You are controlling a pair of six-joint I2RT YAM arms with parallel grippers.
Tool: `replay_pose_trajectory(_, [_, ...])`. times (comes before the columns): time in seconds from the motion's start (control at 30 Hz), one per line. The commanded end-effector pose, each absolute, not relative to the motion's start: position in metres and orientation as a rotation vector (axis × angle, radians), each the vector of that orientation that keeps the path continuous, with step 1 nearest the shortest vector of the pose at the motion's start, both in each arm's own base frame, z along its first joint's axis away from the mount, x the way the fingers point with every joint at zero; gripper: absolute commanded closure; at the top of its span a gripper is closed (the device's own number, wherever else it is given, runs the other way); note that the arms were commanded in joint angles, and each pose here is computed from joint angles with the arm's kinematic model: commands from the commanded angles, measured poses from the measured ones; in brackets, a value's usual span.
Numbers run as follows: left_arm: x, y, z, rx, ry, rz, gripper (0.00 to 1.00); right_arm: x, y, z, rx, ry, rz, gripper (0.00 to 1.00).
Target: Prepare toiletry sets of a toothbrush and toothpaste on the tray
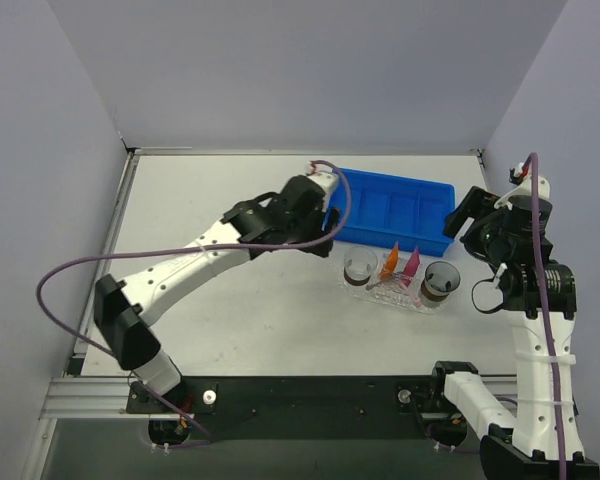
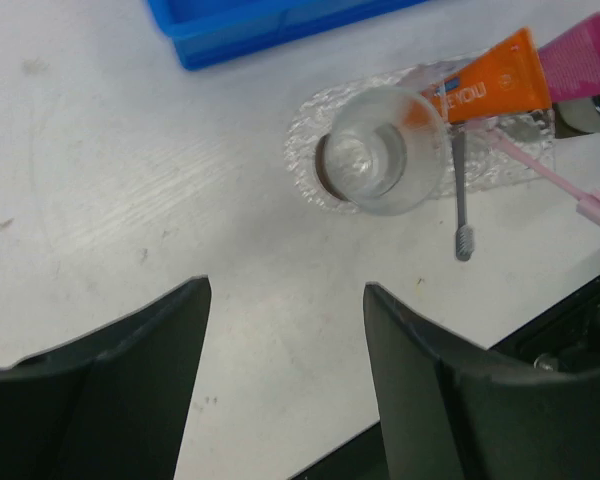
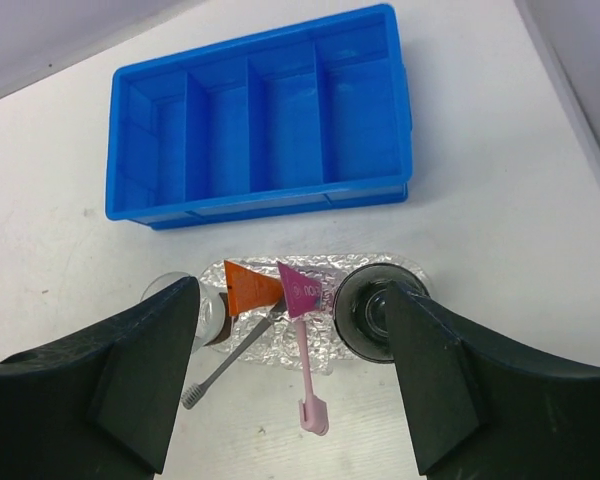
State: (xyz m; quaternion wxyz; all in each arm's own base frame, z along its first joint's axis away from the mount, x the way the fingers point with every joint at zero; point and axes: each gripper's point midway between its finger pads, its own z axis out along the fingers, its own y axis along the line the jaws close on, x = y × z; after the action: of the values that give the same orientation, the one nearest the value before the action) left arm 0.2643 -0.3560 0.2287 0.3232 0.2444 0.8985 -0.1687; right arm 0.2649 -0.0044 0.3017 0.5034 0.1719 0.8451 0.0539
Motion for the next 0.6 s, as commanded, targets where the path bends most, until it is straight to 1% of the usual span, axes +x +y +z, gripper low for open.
replay_pose_trajectory(0.0, [0.306,-0.307,0.293,0.128,2.116,-0.658,0.28,0.252,-0.025,0.337,0.403,1.934,0.008,0.3])
replay_pose_trajectory(0.03, [0.305,-0.293,0.327,0.056,1.994,-0.733,0.28,0.248,-0.026,0.341,0.397,1.92,-0.002,0.3])
replay_pose_trajectory(0.07, [0.312,-0.269,0.303,-0.018,2.006,-0.676,0.28,0.246,-0.027,0.343,0.399,1.909,-0.009,0.3])
replay_pose_trajectory(0.1, [0.312,-0.258,0.309,-0.063,1.965,-0.682,0.28,0.244,-0.028,0.344,0.4,1.904,-0.016,0.3])
replay_pose_trajectory(0.13, [0.308,-0.242,0.336,-0.105,1.858,-0.712,0.27,0.241,-0.029,0.347,0.399,1.89,-0.022,0.3])
replay_pose_trajectory(0.17, [0.31,-0.224,0.322,-0.147,1.851,-0.644,0.27,0.239,-0.029,0.349,0.396,1.882,-0.023,0.3])
replay_pose_trajectory(0.2, [0.308,-0.213,0.327,-0.159,1.816,-0.611,0.21,0.238,-0.03,0.348,0.399,1.881,-0.024,0.3])
replay_pose_trajectory(0.23, [0.301,-0.199,0.34,-0.184,1.763,-0.606,0.19,0.235,-0.03,0.35,0.398,1.87,-0.025,0.3])
replay_pose_trajectory(0.3, [0.299,-0.173,0.341,-0.242,1.722,-0.511,0.15,0.233,-0.03,0.349,0.399,1.864,-0.021,0.3])
replay_pose_trajectory(0.33, [0.294,-0.16,0.346,-0.272,1.704,-0.488,0.09,0.232,-0.029,0.348,0.4,1.859,-0.019,0.3])
replay_pose_trajectory(0.43, [0.289,-0.131,0.347,-0.334,1.7,-0.358,0.09,0.229,-0.029,0.347,0.407,1.85,-0.014,0.3])
replay_pose_trajectory(0.57, [0.286,-0.114,0.35,-0.36,1.722,-0.257,0.08,0.228,-0.03,0.345,0.419,1.843,-0.011,0.3])
